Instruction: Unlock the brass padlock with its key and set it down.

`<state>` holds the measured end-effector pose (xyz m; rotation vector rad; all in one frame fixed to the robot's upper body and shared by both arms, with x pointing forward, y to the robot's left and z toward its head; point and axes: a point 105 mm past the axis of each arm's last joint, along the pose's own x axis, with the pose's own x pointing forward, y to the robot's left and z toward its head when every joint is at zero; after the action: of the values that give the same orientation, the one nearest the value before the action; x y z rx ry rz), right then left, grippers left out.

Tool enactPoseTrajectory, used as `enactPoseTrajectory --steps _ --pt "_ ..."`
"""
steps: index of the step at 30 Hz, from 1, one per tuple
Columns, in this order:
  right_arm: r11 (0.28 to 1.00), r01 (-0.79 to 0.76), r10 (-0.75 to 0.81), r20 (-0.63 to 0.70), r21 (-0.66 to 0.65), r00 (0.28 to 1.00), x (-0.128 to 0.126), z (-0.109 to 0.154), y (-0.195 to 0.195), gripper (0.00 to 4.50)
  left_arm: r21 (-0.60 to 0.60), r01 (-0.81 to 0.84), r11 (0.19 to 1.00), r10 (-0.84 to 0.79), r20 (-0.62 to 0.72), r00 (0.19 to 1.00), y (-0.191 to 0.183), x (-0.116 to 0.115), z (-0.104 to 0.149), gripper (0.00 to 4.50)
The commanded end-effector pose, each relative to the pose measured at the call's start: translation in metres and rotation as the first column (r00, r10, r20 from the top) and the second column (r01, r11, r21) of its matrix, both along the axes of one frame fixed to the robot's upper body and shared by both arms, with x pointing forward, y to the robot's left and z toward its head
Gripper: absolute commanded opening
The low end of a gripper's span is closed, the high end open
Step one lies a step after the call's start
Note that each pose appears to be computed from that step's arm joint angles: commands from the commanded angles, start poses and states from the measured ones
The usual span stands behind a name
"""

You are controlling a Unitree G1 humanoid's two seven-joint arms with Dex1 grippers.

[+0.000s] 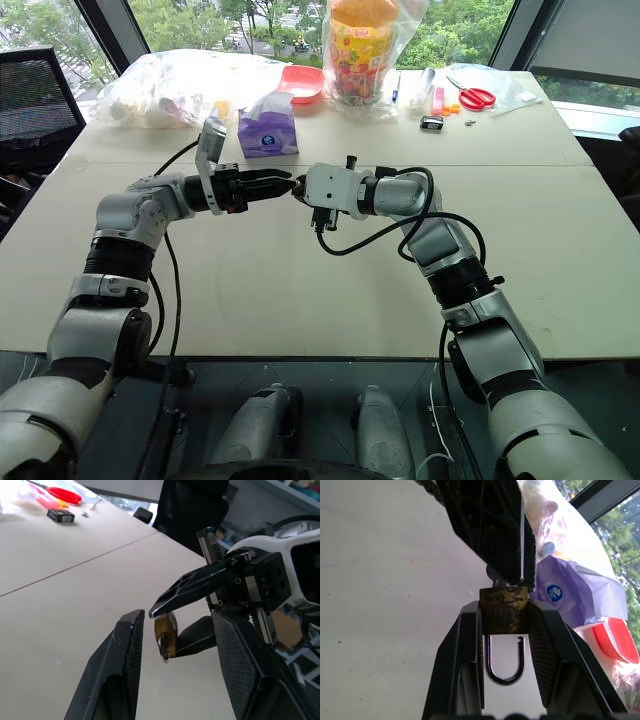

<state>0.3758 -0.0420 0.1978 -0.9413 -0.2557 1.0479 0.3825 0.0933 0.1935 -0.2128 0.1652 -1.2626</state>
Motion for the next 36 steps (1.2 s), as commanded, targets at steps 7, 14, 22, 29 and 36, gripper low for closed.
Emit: enactPoseTrajectory --steps 7,14,22,29,36 --pt "0.998 -0.042 0.038 0.085 0.037 0.996 -0.01 0.026 0.01 0.7 0.011 0.02 1.0 -0.02 0.047 0.999 -0.005 0.0 0.005 0.06" --pt "0.998 -0.04 0.037 0.078 0.038 0.996 -0.011 0.025 0.01 0.7 0.03 0.007 1.0 -0.008 0.054 0.999 -0.005 0.002 0.002 0.01" --pt "0.991 0.13 -0.125 -0.102 0.041 0.987 -0.02 0.016 -0.045 4.46 0.004 0.015 1.0 -0.016 0.089 0.996 -0.002 -0.002 0.001 0.0" --pt "0.856 0.294 -0.167 -0.311 0.424 0.936 -0.028 0.049 -0.062 4.46 -0.087 0.1 0.991 -0.094 0.073 0.993 -0.006 -0.015 0.015 0.0" --pt "0.849 0.312 -0.176 -0.328 0.427 0.928 -0.026 0.042 -0.051 4.46 -0.098 0.125 0.987 -0.117 0.087 0.989 -0.008 -0.019 0.025 0.0"
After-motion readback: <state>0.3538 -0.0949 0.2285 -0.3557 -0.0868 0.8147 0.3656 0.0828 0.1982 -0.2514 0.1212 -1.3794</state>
